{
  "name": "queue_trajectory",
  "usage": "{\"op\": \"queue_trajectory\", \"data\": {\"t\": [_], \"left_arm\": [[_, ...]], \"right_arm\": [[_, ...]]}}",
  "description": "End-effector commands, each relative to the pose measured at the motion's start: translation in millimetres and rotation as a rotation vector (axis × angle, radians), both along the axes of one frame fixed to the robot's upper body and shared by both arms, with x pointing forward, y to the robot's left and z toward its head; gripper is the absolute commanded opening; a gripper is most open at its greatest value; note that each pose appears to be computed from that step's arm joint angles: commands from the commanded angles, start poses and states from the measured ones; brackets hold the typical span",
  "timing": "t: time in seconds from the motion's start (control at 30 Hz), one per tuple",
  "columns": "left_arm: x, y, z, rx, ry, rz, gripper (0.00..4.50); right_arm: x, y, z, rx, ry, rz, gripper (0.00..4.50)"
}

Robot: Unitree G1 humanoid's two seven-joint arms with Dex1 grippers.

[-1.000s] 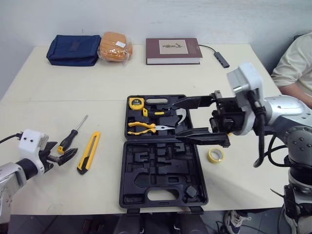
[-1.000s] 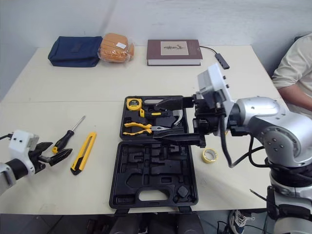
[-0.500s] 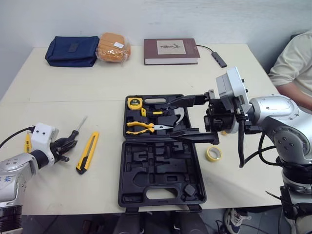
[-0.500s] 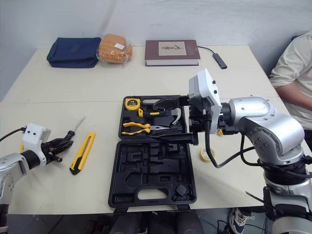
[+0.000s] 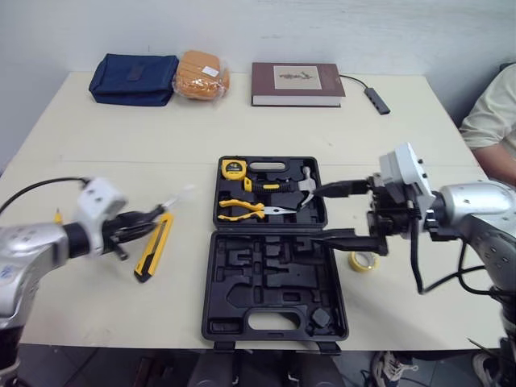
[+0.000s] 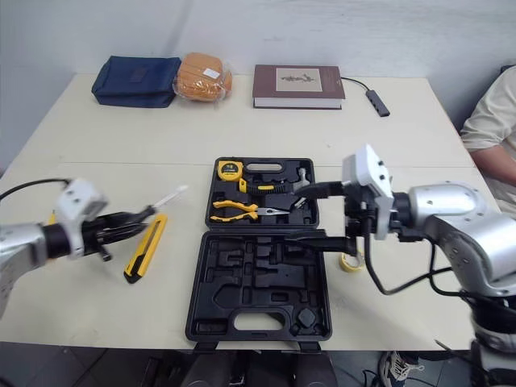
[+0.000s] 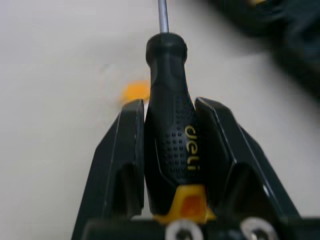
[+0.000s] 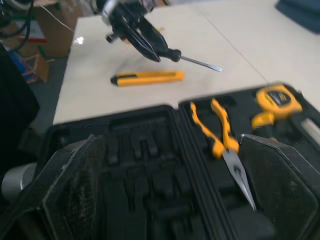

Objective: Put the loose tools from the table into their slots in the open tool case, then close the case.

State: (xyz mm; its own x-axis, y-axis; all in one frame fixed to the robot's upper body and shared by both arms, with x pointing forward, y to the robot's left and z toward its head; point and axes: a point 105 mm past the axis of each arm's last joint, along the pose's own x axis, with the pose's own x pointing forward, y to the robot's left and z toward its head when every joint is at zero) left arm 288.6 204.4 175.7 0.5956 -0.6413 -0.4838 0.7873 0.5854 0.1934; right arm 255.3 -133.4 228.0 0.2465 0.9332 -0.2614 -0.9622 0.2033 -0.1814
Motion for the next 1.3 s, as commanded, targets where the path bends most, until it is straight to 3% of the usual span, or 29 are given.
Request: {"op": "queue_trajectory", "data": {"t": [0.03,0.27,0.5,1.03,1.3], "left_arm": [[-7,-34,2,0.081,0.042,-0.197,0.87],[2,-87,-1,0.185,0.075,-0.409,0.87],[9,-104,-15,0.32,0.018,-0.483,0.87],[8,-125,-16,0.344,-0.039,-0.589,0.87],[9,-115,-34,0.421,-0.019,-0.603,0.87]], "right_arm": [[-11,-10,1,-0.052,-0.037,-0.011,4.5],[-22,-20,-19,-0.068,0.014,-0.108,4.5],[-25,-25,-28,-0.07,0.023,-0.174,4.5],[-22,-25,-33,-0.067,0.037,-0.204,4.5],[-20,-22,-36,-0.068,0.037,-0.201,4.5]]}}
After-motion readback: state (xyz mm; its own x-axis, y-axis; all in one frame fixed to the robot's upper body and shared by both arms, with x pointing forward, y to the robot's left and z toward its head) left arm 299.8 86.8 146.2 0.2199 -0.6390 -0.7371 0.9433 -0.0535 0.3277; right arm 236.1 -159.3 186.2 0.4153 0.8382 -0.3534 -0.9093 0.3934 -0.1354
